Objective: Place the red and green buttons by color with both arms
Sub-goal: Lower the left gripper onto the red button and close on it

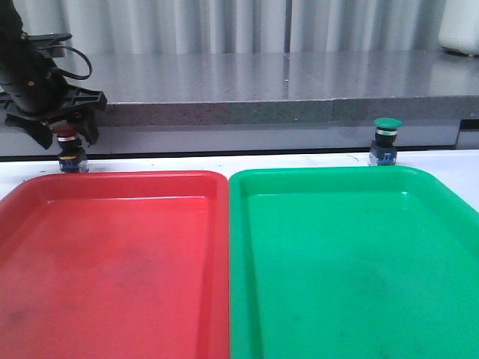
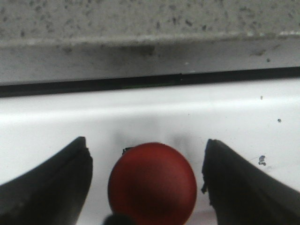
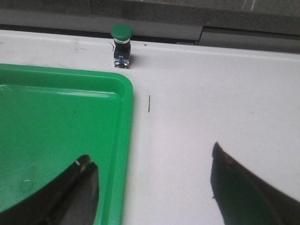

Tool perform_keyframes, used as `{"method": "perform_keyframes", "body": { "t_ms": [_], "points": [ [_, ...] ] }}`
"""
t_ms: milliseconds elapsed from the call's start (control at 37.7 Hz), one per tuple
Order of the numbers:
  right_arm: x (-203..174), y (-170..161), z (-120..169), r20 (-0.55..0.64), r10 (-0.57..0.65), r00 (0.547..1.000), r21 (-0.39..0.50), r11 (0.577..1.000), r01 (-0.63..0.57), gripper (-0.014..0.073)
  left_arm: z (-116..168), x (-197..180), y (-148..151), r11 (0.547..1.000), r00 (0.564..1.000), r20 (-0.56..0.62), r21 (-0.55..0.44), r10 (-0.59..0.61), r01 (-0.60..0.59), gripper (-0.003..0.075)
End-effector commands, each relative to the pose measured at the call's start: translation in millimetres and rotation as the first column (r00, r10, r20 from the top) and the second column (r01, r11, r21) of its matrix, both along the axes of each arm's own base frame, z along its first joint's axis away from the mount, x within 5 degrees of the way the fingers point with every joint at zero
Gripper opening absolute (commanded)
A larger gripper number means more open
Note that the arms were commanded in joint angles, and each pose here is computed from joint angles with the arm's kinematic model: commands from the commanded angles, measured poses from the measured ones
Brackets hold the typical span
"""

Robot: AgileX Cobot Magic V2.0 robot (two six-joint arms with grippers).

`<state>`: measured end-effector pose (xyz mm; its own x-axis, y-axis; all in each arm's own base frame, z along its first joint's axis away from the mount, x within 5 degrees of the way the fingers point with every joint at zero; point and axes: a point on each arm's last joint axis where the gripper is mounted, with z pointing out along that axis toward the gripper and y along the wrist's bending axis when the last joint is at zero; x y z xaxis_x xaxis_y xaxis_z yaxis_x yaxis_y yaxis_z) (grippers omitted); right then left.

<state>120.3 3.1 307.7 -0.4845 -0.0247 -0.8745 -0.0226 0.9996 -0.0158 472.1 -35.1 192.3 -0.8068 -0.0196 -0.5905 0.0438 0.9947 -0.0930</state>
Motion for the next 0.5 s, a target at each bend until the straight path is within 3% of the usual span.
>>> {"method": "perform_keyframes", "body": {
  "t_ms": [0, 212, 477],
  "points": [
    [3.7, -1.2, 16.0, 0.095, -0.001, 0.995, -0.016, 1.000, 0.002, 0.0526, 40.0, 3.3, -2.9, 1.000, 0.990, 0.143, -0.028, 0.012, -0.009, 0.0347],
    [3.7, -1.2, 16.0, 0.095, -0.001, 0.995, -0.016, 1.000, 0.002, 0.0526, 41.8, 2.4, -3.5, 0.999, 0.992, 0.128, -0.035, 0.012, -0.008, 0.0227],
    [3.7, -1.2, 16.0, 0.095, -0.001, 0.995, -0.016, 1.000, 0.002, 0.0526, 85.9, -18.1, -3.3, 0.999, 0.991, 0.137, -0.039, -0.002, 0.008, 0.0219]
  ]
}}
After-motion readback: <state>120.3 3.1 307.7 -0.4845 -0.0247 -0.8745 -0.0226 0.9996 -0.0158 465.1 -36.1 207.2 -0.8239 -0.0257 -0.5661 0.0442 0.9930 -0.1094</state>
